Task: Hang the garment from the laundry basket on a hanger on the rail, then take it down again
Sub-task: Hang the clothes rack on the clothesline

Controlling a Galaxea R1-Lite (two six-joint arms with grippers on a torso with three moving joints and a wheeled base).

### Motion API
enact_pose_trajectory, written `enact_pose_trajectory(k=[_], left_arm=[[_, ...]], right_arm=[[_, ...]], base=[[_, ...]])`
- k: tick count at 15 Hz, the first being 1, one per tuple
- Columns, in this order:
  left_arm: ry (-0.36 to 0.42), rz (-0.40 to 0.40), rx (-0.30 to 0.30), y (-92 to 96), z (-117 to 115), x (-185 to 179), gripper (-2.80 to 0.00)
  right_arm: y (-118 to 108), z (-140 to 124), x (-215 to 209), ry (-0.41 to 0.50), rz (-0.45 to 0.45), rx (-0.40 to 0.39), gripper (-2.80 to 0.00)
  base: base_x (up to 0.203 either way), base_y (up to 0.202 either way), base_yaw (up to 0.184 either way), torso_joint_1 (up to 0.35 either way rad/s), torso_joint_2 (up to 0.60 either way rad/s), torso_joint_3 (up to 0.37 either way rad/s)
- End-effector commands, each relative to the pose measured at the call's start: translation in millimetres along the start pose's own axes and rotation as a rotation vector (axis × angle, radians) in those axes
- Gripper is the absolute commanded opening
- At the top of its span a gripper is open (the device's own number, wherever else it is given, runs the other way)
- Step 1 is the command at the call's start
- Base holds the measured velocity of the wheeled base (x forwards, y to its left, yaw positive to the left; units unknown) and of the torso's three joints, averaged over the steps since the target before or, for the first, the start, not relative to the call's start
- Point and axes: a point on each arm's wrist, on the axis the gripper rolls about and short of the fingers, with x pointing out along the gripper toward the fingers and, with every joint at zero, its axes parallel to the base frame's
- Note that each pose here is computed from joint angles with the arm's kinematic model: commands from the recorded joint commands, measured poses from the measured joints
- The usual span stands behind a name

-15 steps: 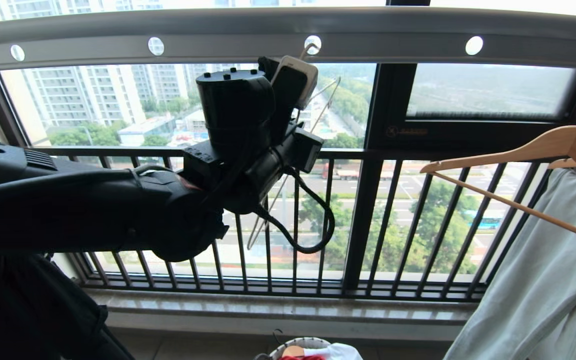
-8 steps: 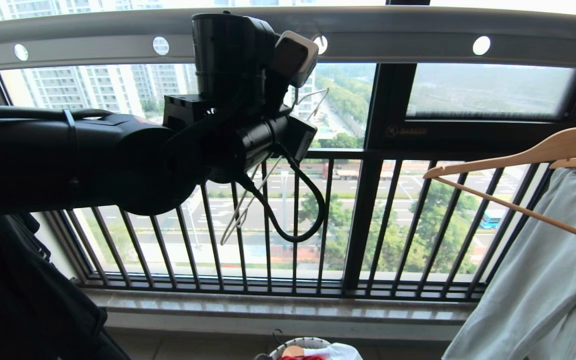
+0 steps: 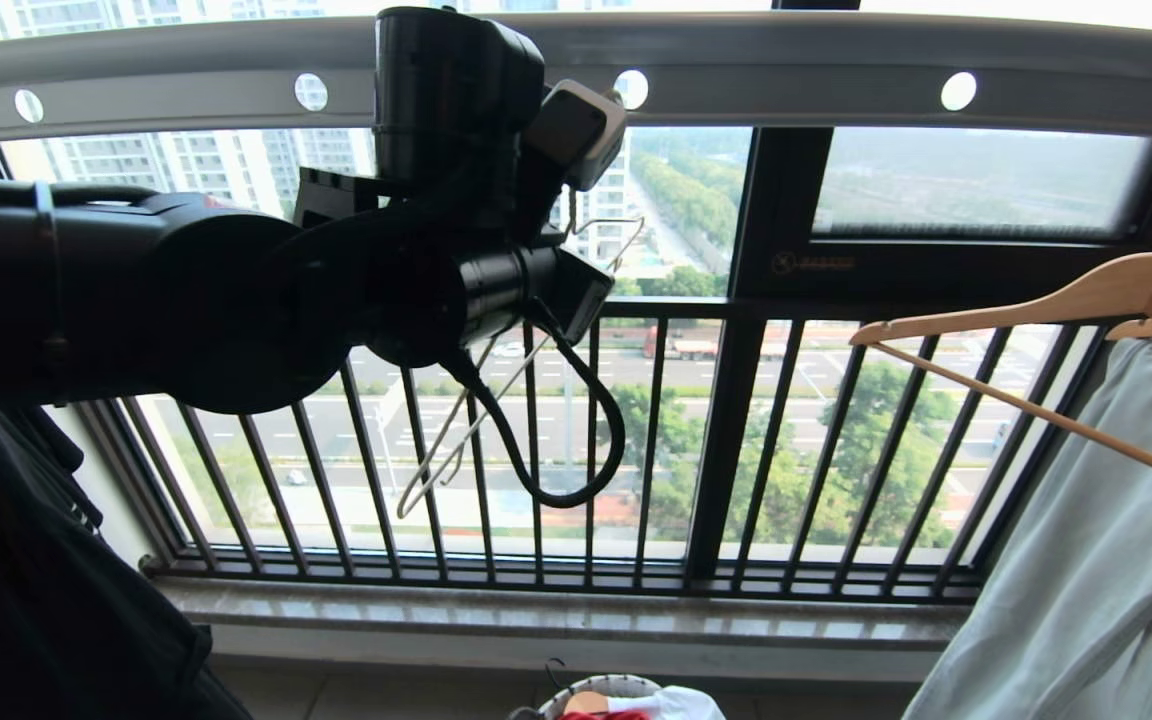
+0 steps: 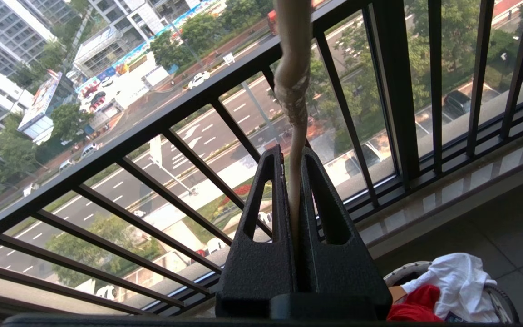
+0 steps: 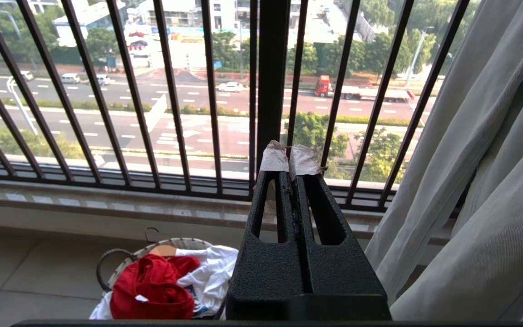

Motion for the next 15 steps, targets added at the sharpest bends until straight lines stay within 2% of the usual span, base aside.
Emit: enact_pose_trajectory(k=[1,8,15], left_arm=[[0.025,-0.006,0.011,2.1,-3,-7,-2.80],[-0.013,-0.011,0.003,12.6,11,-45,-2.80],[0.016,-0.025,0.012,19.9,0,-66,-2.80]], right_arm=[[0,0,0,0.001,0.001,-0.001,-2.80],[0,0,0,0.001,0.001,0.000,-2.80],[0,0,0,0.001,0.001,-0.001,-2.80]], base=[[0.000,0.000,0.000,0.000,0.00,0.000],[0.000,0.000,0.000,0.000,0.00,0.000],[0.000,0.000,0.000,0.000,0.00,0.000]])
